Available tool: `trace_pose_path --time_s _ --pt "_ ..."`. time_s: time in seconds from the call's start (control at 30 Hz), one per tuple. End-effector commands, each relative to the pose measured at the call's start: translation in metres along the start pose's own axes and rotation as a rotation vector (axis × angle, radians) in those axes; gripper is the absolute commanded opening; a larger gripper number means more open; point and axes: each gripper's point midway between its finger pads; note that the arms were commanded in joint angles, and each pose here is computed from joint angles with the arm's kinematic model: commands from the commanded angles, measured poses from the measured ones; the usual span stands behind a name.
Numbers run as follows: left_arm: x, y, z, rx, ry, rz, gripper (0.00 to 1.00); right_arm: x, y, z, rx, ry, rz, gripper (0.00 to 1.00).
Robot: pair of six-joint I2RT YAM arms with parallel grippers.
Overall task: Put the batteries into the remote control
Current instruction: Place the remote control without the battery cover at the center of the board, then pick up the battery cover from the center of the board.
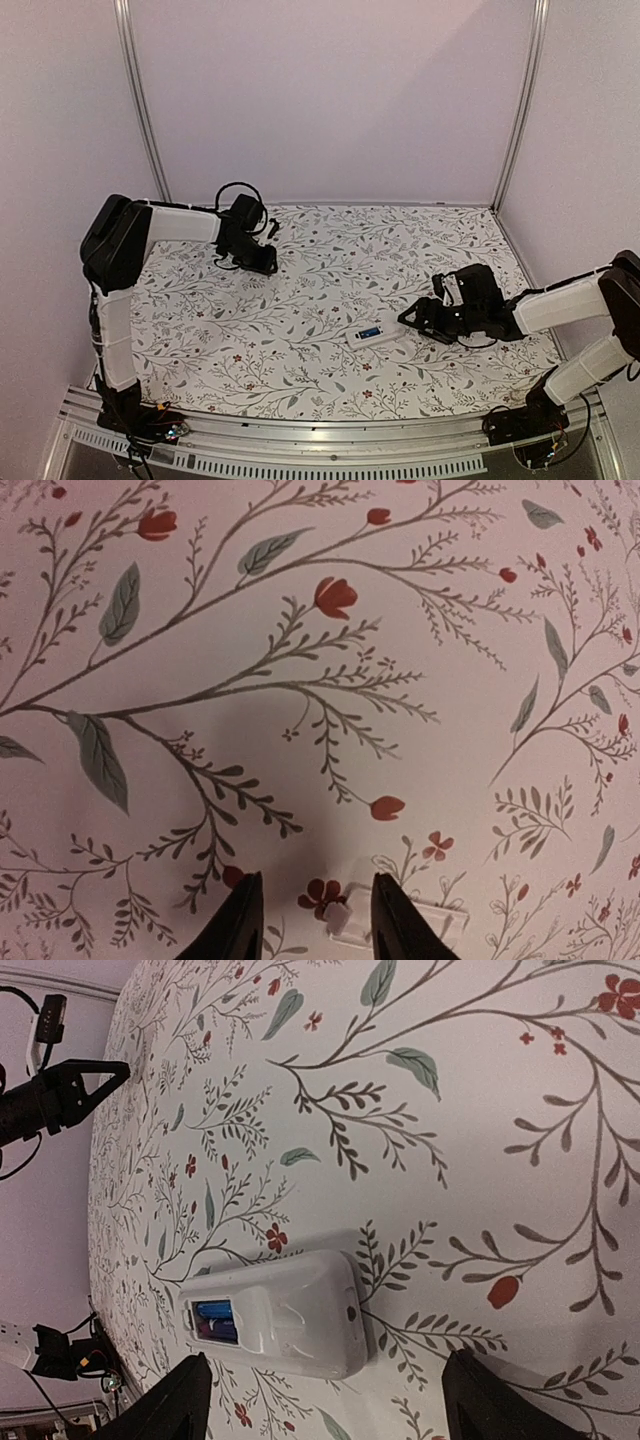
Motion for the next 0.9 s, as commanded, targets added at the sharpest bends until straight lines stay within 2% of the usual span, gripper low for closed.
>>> trace_pose_path --time_s 0.0,0.4,0.6,0.87 --pt "0.01 0.003 -0.009 0.004 0.048 -0.007 0.35 -0.015 -0.016 -0.006 -0.014 0.014 -0.077 0.81" --pt "0.014 -0.007 -0.027 0.011 0.086 -0.041 0.15 -0.056 0.033 0.025 -0.199 -0.07 -0.016 0.79" --pt "0.011 -0.015 -0.035 0.012 0.088 -0.038 0.18 -0.057 0.045 0.027 -0.226 -0.053 0.019 0.76" --pt "0.009 -0.01 -0.051 0.007 0.115 -0.006 0.14 -0.057 0.055 0.03 -0.248 -0.051 0.044 0.73"
Point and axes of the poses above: each gripper's point midway between its finger pads, its own x axis out along the fingers, its own y axis along the line the jaws close on, z = x × y, and after that the axes turned 4 degrees about x, right-handed
